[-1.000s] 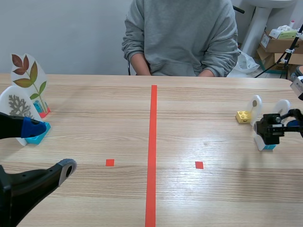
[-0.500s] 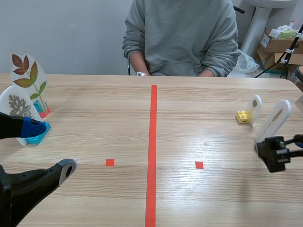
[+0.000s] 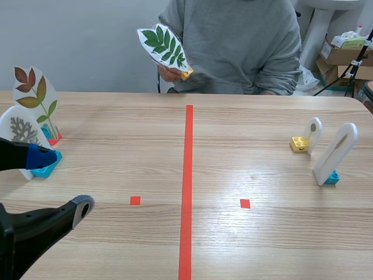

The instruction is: Do the leaf sorting experiment

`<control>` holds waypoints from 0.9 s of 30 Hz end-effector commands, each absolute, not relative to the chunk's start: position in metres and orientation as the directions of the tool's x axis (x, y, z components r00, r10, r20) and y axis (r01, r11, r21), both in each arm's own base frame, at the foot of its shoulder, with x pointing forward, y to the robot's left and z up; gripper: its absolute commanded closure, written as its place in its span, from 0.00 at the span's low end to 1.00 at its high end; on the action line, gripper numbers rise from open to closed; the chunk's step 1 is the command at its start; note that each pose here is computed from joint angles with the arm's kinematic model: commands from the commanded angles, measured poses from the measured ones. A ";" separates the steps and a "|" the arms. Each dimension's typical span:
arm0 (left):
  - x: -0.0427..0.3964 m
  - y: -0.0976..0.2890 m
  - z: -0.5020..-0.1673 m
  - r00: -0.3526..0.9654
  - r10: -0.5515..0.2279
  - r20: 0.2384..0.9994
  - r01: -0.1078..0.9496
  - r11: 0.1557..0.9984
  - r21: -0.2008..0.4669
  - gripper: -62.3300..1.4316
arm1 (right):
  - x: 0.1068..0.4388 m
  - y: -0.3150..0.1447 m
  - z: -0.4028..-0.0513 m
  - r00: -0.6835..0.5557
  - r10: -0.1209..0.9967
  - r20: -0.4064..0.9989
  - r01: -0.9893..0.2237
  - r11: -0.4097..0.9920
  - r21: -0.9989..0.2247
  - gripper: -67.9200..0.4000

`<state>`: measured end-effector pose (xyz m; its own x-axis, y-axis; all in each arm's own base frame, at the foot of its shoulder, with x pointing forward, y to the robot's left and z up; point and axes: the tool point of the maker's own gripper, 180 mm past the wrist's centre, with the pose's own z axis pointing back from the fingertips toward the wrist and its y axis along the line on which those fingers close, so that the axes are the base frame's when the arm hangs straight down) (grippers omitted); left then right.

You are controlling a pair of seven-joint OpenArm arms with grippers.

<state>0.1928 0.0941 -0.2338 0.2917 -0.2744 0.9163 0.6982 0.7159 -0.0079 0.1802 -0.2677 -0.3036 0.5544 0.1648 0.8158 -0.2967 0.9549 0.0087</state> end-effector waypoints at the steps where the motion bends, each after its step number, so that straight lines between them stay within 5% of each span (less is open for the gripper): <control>1: 0.195 0.093 -0.228 0.276 -0.250 0.928 0.694 0.720 -0.012 0.09 | 0.196 -0.255 -0.280 0.480 0.208 0.852 -0.355 0.934 -0.029 0.01; 10: 0.196 0.092 -0.226 0.272 -0.230 0.935 0.685 0.729 -0.020 0.09 | 0.215 -0.184 -0.210 0.255 0.387 0.886 -0.537 0.819 -0.203 0.02; 27: 0.196 0.092 -0.225 0.267 -0.225 0.937 0.685 0.728 -0.020 0.09 | 0.211 -0.125 -0.240 0.252 0.430 0.867 -0.678 0.718 -0.159 0.02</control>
<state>0.1943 0.0928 -0.2298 0.2811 -0.2442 0.9281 0.6878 0.7257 -0.0173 0.2101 -0.1230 -0.2431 0.2616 0.4297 0.8642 -0.6748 0.7216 -0.1545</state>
